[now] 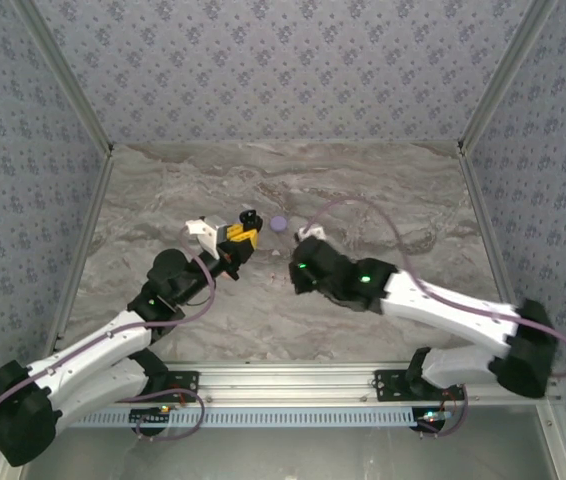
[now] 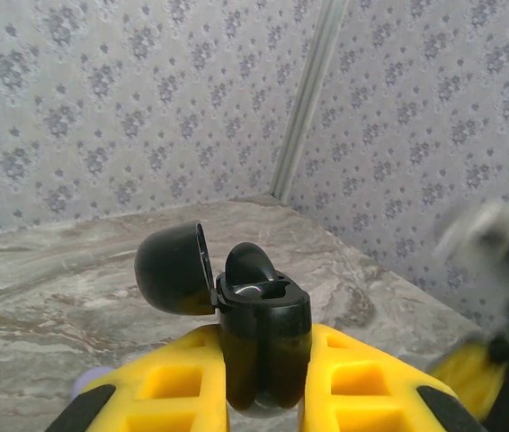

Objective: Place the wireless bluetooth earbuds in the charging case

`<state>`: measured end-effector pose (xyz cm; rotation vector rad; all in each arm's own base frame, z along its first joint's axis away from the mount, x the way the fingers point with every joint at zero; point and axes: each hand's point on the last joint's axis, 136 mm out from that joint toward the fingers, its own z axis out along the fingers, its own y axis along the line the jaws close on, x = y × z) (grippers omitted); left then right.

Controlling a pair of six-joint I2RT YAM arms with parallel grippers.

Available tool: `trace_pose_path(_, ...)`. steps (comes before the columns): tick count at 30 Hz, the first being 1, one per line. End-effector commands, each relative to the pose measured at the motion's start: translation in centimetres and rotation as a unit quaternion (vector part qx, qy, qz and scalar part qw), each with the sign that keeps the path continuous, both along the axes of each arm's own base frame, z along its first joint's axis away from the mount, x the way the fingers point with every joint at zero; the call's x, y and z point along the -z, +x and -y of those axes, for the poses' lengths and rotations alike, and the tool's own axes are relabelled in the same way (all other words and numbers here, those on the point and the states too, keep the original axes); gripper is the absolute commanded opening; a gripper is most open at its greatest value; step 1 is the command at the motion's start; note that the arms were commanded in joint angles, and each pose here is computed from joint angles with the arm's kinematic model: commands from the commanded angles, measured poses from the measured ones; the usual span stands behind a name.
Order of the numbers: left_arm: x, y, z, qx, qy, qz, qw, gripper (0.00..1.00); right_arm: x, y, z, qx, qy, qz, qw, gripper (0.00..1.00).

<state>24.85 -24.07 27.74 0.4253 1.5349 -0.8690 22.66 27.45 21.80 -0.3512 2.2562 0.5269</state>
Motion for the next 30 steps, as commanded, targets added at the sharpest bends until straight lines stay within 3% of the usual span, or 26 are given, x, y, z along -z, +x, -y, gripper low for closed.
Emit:
trace_pose_path(1,-3.4,-0.7,1.3,0.043,-0.037,0.025,0.998,0.0,-6.0,0.8,1.4,-0.024,0.043,0.114,0.992,0.16)
trace_pose_path(7,-4.5,-1.5,3.5,0.104,-0.051,0.027,0.993,0.0,-14.5,-0.1,3.5,-0.061,0.131,0.237,0.961,0.16)
trace_pose_path(11,-5.1,-2.3,5.3,0.146,-0.054,0.03,0.987,0.0,-16.8,-0.7,2.8,-0.097,0.147,0.27,0.946,0.16)
trace_pose_path(30,-6.3,-3.5,7.7,0.191,-0.071,0.031,0.979,0.0,-16.0,0.7,0.4,-0.125,0.131,0.274,0.944,0.16)
